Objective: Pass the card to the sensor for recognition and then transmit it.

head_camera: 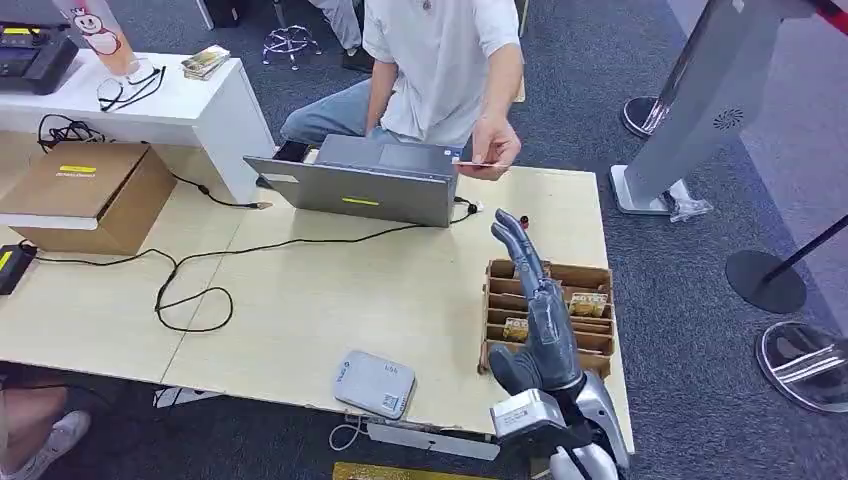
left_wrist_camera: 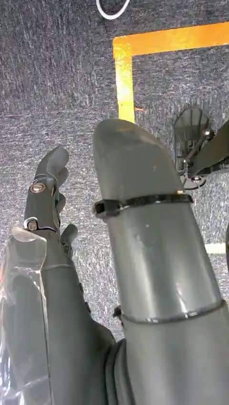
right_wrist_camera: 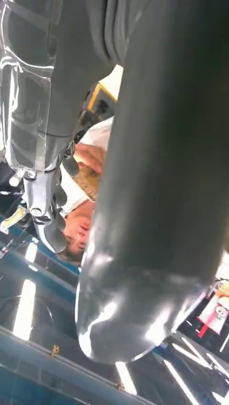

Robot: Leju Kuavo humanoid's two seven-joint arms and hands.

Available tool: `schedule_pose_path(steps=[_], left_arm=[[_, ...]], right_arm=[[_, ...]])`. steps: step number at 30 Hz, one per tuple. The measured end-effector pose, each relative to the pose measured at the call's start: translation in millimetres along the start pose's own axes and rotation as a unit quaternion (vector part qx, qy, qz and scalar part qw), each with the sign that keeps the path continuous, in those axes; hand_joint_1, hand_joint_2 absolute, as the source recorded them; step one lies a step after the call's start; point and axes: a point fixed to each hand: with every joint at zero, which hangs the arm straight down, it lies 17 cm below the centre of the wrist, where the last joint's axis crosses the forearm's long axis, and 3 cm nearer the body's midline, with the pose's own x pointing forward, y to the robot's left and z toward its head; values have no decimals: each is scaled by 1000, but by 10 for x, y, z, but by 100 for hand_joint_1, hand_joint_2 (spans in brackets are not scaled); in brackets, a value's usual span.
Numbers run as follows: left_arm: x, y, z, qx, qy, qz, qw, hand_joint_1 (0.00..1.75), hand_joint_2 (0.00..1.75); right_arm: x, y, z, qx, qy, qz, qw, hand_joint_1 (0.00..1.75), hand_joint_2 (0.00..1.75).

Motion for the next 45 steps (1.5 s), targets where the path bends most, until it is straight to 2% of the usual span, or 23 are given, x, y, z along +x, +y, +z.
schedule_pose_path(steps=[9, 11, 12, 13, 19, 34, 45], left_arm=[[24, -25, 9, -1, -7, -1, 1000, 0, 0], [30, -38, 13, -2, -9, -3, 1000, 0, 0], [35, -41, 13, -1, -9, -4, 1000, 0, 0], [44, -44, 13, -1, -10, -5, 1000, 0, 0], [60, -82, 26, 1, -12, -9, 1000, 0, 0], [56, -133, 40, -7, -11, -9, 1000, 0, 0], [53, -146, 42, -11, -12, -10, 1000, 0, 0]], right_arm=[[3, -97, -163, -7, -16, 100, 995, 0, 0], [-62, -161, -245, -15, -14, 185, 983, 0, 0], [-109, -168, -302, -12, -22, 253, 967, 0, 0], [-131, -165, -340, -10, -28, 285, 958, 0, 0], [-288, -104, -499, 8, -33, 362, 932, 0, 0], [-664, -22, -682, 45, -16, 432, 901, 0, 0], [-844, 39, -732, 67, -7, 446, 892, 0, 0]])
